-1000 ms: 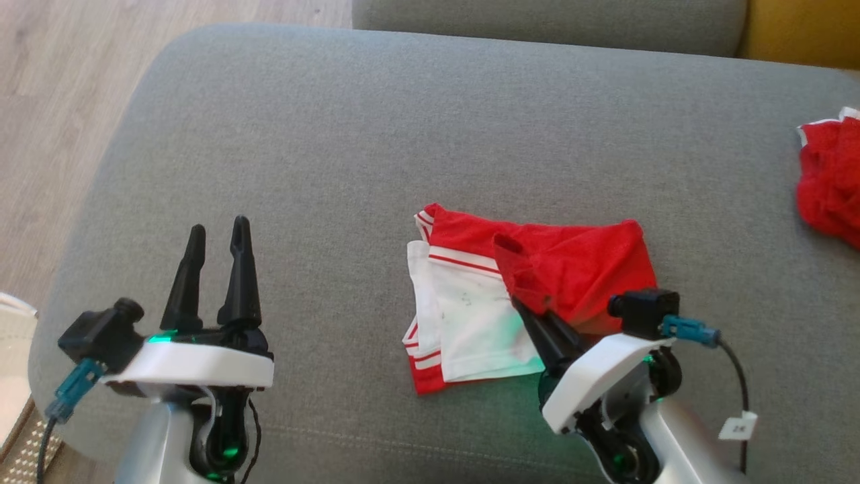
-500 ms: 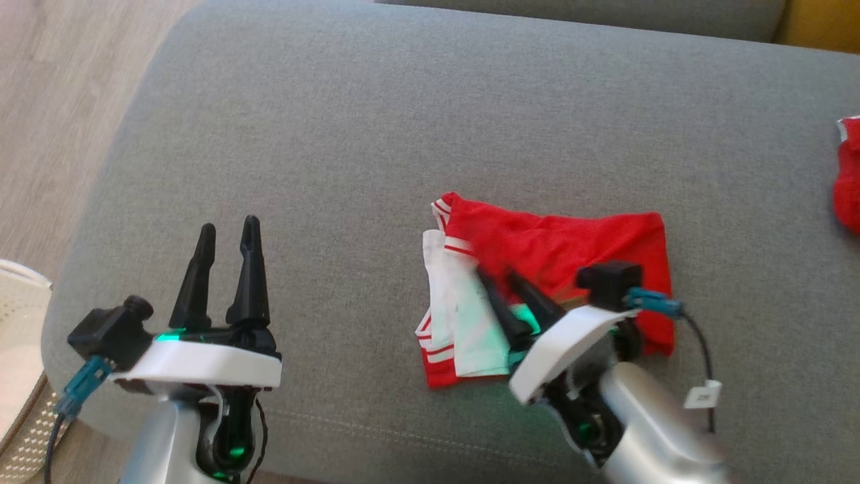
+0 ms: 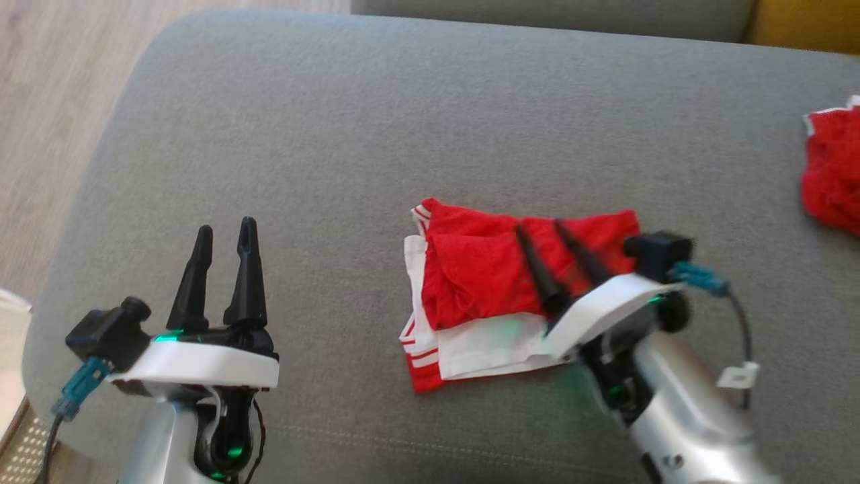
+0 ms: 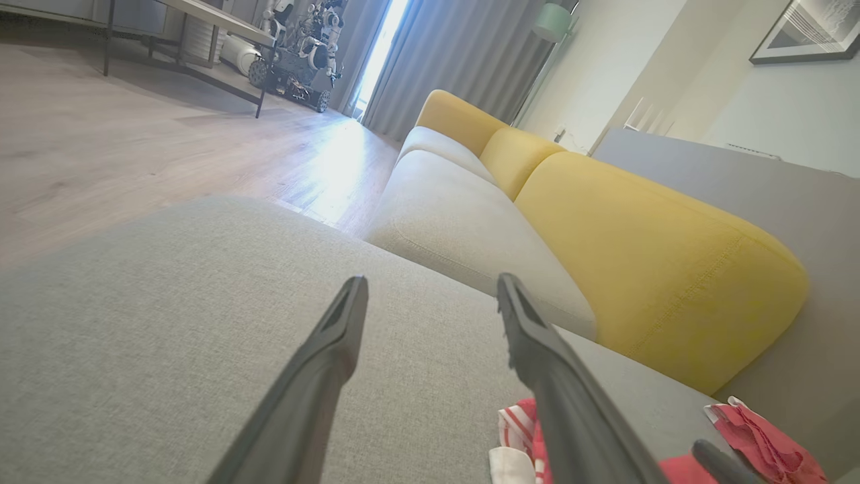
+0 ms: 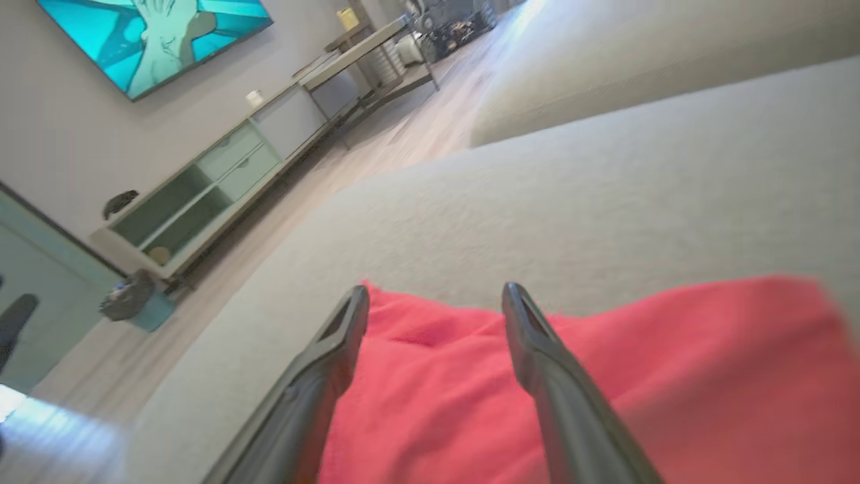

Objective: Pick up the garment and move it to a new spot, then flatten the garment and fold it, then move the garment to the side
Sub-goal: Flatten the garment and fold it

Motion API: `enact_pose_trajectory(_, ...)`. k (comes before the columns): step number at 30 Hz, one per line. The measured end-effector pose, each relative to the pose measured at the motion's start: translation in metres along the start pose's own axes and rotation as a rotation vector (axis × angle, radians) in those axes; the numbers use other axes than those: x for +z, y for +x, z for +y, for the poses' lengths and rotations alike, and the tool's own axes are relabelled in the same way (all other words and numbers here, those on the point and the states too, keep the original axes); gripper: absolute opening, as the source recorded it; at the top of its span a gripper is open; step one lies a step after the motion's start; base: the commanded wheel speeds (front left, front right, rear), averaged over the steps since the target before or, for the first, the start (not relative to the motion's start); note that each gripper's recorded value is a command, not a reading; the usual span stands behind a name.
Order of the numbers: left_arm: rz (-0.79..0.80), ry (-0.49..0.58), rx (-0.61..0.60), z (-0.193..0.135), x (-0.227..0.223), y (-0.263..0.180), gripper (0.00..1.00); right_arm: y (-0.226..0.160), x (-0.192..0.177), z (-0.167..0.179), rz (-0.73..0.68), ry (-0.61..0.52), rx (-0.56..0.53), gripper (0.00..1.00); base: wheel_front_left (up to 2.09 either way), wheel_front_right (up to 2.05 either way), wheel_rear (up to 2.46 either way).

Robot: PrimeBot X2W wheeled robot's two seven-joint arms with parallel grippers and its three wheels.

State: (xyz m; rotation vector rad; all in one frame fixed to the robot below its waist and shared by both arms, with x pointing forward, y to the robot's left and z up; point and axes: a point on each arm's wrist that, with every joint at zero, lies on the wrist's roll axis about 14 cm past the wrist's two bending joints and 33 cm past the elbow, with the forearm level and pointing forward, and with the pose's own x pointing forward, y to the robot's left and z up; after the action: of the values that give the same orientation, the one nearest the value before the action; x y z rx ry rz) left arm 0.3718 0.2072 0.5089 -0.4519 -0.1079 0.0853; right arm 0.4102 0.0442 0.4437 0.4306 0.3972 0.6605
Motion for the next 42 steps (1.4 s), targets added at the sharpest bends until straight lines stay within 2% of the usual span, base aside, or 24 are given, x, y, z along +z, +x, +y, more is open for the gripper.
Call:
enact_pose_trajectory(1,-0.002,-0.003,-0.013,-0.004,0.0,0.001,1.0,-0.005,0.016,-0.019,-0.046,-0.051,-0.061,1.0,0.0,0.0,0.0)
enact_pose_trajectory(3,-0.005,-0.006,-0.027,-0.009,0.001,0.002,1.0,-0.012,0.034,-0.033,-0.094,-0.085,-0.108,1.0,0.0,0.0,0.0)
enact_pose_trajectory(8,-0.011,-0.014,-0.061,-0.02,0.002,0.006,1.0,-0.029,0.074,-0.05,-0.185,-0.266,-0.189,1.0,0.0,0.0,0.0)
enact_pose_trajectory(10,-0.011,-0.015,-0.068,-0.022,0.002,0.007,1.0,-0.039,0.083,-0.055,-0.218,-0.267,-0.215,1.0,0.0,0.0,0.0)
enact_pose_trajectory(16,-0.034,-0.02,-0.091,-0.03,0.009,0.009,1.0,-0.07,0.078,-0.064,-0.239,-0.34,-0.284,1.0,0.0,0.0,0.0)
enact_pose_trajectory(21,-0.044,-0.021,-0.1,-0.033,0.012,0.008,1.0,-0.092,0.089,-0.074,-0.302,-0.389,-0.342,1.0,0.0,0.0,0.0)
enact_pose_trajectory(24,-0.044,-0.021,-0.103,-0.034,0.013,0.008,1.0,-0.102,0.09,-0.078,-0.326,-0.389,-0.364,1.0,0.0,0.0,0.0)
enact_pose_trajectory(42,-0.02,0.011,-0.102,-0.032,0.005,0.003,1.0,-0.106,0.09,-0.074,-0.37,-0.442,-0.362,1.0,0.0,0.0,0.0)
